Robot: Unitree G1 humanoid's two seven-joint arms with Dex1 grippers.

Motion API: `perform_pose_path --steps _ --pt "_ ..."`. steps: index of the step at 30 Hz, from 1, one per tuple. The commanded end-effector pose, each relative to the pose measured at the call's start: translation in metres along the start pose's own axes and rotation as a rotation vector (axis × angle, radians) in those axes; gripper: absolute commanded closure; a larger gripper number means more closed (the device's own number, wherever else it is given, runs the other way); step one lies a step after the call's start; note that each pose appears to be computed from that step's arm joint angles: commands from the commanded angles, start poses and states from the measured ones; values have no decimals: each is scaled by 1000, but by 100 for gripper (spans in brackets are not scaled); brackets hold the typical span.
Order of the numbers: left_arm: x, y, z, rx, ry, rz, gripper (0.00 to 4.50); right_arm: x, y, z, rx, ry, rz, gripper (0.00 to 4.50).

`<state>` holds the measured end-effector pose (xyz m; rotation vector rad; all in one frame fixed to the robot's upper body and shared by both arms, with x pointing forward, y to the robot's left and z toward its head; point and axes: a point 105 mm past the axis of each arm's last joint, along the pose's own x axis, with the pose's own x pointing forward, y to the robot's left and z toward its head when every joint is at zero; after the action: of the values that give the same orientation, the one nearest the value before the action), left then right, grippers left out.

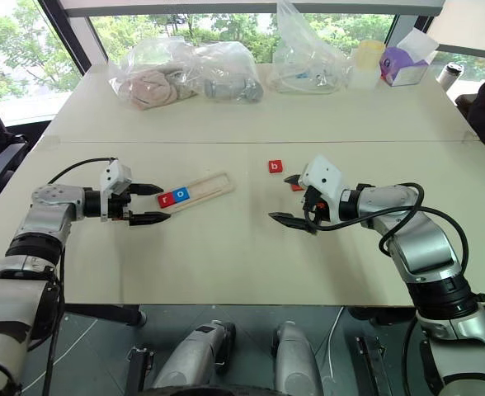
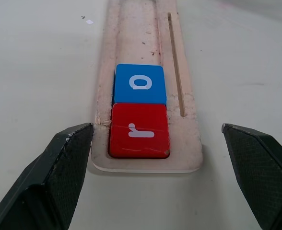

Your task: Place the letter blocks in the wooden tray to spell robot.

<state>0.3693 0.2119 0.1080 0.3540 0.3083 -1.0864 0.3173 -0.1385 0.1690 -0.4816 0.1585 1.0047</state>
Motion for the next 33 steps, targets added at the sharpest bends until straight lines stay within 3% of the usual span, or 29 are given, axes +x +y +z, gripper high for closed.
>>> perform_pose_path --steps 1,18,23,29,33 --pt "4 3 -4 10 40 24 0 -6 -3 13 -51 -29 -28 3" --pt "20 0 -16 0 76 49 0 -5 -2 10 -53 -20 -31 3" --pt "25 -8 -18 9 75 9 137 -5 -1 11 -53 -22 -28 0" --pt "30 -22 -16 43 68 -63 136 -6 -3 12 -57 -19 -26 0" --pt "43 -33 0 87 21 -127 136 -7 -3 12 -60 -15 -27 0"
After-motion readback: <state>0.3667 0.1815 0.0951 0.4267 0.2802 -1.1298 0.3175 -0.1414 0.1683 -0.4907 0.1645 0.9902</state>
